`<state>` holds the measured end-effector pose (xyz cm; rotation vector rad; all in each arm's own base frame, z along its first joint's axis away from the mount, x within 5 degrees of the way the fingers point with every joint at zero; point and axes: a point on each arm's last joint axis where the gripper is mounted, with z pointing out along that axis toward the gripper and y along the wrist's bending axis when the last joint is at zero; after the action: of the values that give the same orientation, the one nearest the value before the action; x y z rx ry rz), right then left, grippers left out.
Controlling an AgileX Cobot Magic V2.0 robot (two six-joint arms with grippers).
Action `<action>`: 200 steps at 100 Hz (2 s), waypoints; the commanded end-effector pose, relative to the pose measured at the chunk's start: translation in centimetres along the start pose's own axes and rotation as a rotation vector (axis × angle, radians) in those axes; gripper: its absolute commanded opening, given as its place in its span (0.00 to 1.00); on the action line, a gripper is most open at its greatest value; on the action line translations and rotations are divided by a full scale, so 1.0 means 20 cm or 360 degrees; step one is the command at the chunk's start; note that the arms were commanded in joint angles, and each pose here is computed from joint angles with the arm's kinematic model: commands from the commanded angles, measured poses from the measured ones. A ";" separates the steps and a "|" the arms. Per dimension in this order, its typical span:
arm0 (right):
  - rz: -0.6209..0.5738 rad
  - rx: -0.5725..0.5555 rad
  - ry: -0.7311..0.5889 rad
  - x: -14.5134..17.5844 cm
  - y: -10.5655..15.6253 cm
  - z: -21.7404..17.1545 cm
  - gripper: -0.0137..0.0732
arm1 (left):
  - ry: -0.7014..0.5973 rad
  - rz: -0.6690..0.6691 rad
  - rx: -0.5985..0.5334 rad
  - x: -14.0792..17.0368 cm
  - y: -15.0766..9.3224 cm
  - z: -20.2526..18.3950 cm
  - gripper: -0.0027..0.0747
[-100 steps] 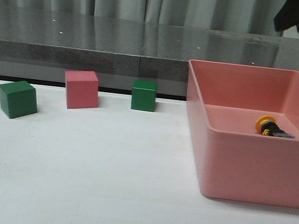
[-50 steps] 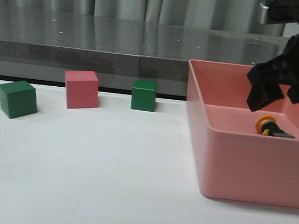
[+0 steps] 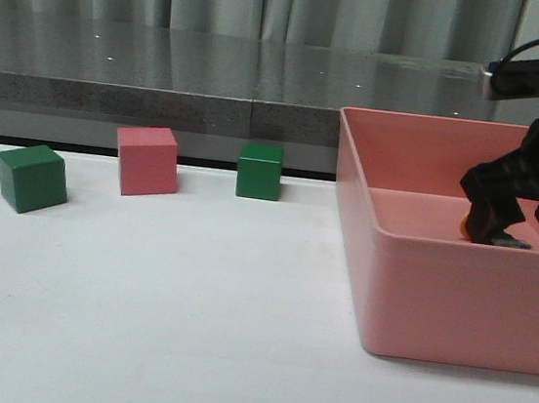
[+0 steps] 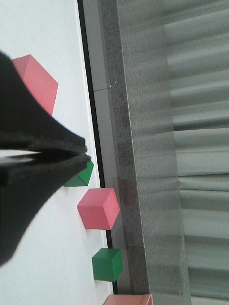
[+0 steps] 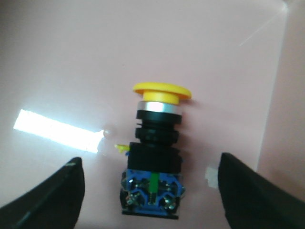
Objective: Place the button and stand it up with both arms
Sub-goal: 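Lower the right gripper into the pink tray and grasp the yellow button, then lift the button out of the tray and carry it toward the cubes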
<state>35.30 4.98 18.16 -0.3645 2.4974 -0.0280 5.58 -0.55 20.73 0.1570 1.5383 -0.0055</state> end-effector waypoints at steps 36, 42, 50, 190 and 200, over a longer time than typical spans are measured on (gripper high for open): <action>-0.0012 0.0005 -0.0024 -0.05 -0.01 -0.02 0.38 | -0.0111 -0.0031 0.0009 0.03 -0.01 0.00 0.01; -0.0004 0.0003 -0.0004 -0.07 -0.01 -0.03 0.36 | -0.0111 -0.0031 0.0009 0.03 -0.01 0.00 0.01; 0.0018 -0.0002 0.0011 -0.10 -0.02 -0.08 0.37 | -0.0111 -0.0031 0.0009 0.03 -0.01 0.00 0.01; -0.1905 -0.0843 -0.0345 -0.38 1.21 -0.12 0.55 | -0.0111 -0.0031 0.0009 0.03 -0.01 0.00 0.01; -0.1902 -0.0842 -0.0351 -0.38 1.21 -0.12 0.72 | -0.0111 -0.0031 0.0009 0.03 -0.01 0.00 0.01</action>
<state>33.61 29.93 18.21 -1.9626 1.7795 0.1901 5.58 -0.55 20.73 0.1570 1.5383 -0.0055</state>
